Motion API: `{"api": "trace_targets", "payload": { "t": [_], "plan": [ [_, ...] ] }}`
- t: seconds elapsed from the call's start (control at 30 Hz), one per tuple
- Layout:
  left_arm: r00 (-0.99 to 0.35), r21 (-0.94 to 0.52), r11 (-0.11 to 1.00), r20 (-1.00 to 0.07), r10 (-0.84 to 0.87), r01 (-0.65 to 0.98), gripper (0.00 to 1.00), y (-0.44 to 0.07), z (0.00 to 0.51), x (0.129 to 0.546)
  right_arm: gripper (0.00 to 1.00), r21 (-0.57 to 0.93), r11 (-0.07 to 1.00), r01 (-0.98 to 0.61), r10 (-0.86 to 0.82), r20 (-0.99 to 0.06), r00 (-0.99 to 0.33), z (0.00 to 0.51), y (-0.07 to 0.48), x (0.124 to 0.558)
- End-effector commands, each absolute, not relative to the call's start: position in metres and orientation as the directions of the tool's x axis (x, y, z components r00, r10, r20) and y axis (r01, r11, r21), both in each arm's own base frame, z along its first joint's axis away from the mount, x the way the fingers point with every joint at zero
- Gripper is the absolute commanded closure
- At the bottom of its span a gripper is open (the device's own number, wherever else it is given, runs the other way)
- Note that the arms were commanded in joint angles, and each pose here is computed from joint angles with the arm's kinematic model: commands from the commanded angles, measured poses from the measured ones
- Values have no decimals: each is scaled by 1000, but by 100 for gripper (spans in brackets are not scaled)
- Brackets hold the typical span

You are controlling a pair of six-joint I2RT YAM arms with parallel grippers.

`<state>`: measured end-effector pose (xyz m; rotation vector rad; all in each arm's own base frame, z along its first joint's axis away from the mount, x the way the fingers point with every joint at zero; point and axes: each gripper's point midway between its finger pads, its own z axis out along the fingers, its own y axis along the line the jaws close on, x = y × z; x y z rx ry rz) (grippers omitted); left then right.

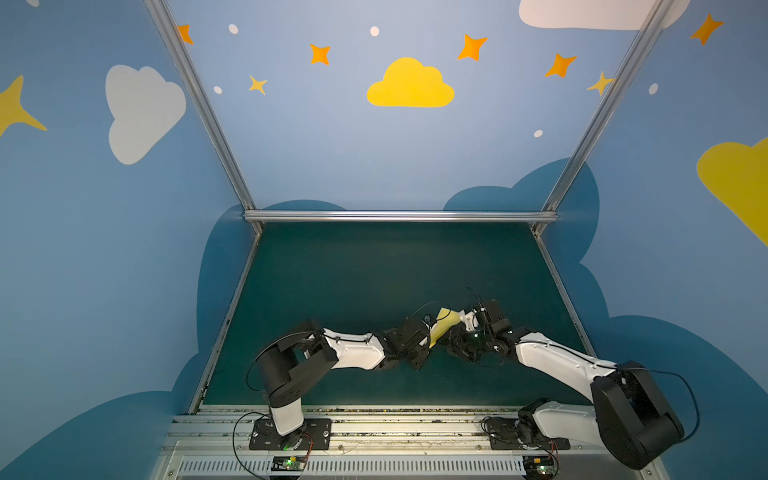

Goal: Fold a paper plane with a square sheet of paper (fold left side to right side)

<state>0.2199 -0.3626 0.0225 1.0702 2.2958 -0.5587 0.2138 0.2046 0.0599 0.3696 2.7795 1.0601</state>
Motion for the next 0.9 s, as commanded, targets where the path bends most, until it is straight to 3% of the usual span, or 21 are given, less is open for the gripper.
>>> {"api": "trace_targets", "payload": {
  "t": [0.0, 0.07, 0.23, 0.33, 0.87],
  "plan": [
    [-550, -157, 590, -603, 579, 792, 96, -364, 20, 218, 38, 684, 716, 139, 299, -121, -946, 85, 199, 223],
    [-554, -168, 586, -599, 578, 793, 96, -365, 19, 218, 45, 674, 727, 132, 294, -132, -946, 88, 196, 221],
    [-562, -198, 570, -587, 583, 797, 96, -368, 19, 216, 80, 664, 739, 109, 246, -116, -962, 76, 199, 209],
    [-565, -213, 559, -577, 589, 801, 96, -368, 18, 215, 91, 671, 734, 107, 234, -102, -967, 67, 203, 205],
    [-575, -290, 504, -531, 622, 813, 96, -373, 13, 206, 97, 681, 728, 74, 209, -118, -971, 53, 234, 228]
  ]
}}
